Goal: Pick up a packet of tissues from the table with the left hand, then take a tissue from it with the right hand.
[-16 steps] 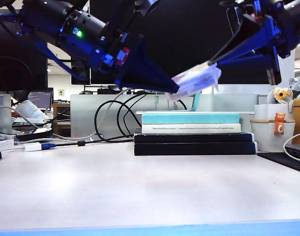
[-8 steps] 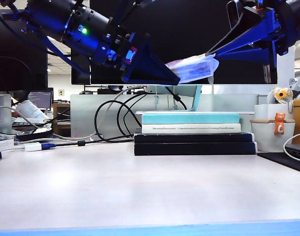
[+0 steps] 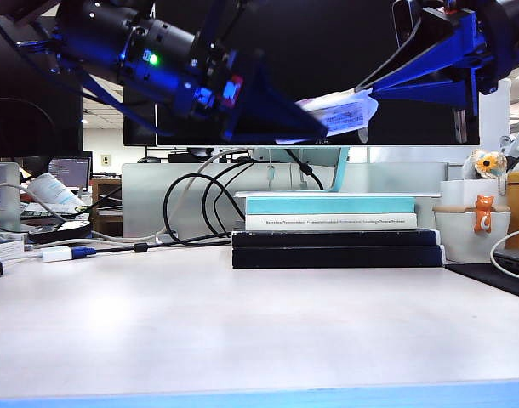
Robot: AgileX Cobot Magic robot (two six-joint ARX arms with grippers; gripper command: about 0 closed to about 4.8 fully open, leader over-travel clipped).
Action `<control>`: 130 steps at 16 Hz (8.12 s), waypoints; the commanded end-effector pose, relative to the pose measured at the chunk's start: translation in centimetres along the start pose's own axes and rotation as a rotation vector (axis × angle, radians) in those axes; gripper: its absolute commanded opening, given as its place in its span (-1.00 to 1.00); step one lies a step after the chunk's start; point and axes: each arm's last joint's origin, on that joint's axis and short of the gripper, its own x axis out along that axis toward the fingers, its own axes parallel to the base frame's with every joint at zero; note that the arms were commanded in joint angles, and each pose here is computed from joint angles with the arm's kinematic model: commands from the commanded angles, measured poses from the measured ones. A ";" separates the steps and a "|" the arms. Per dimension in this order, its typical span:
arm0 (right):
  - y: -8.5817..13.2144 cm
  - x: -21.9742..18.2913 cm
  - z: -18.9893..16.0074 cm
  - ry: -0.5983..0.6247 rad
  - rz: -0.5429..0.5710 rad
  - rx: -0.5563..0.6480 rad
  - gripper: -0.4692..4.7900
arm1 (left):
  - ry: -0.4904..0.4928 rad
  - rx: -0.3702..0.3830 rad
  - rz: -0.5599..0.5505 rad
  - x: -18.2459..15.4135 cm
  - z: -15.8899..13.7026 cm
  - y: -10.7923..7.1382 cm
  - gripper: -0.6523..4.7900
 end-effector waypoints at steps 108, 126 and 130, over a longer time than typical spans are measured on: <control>0.0 -2.3 1.5 -0.120 0.006 0.025 -0.85 | 0.000 -0.041 0.167 0.4 -0.2 1.1 1.00; 0.8 -0.7 1.3 -0.066 0.060 0.012 -0.85 | -0.171 -0.039 0.036 0.7 1.3 0.6 -0.13; 0.9 -0.8 1.7 -0.089 0.051 -0.029 -0.85 | -0.119 -0.082 0.016 0.8 0.7 0.4 -0.12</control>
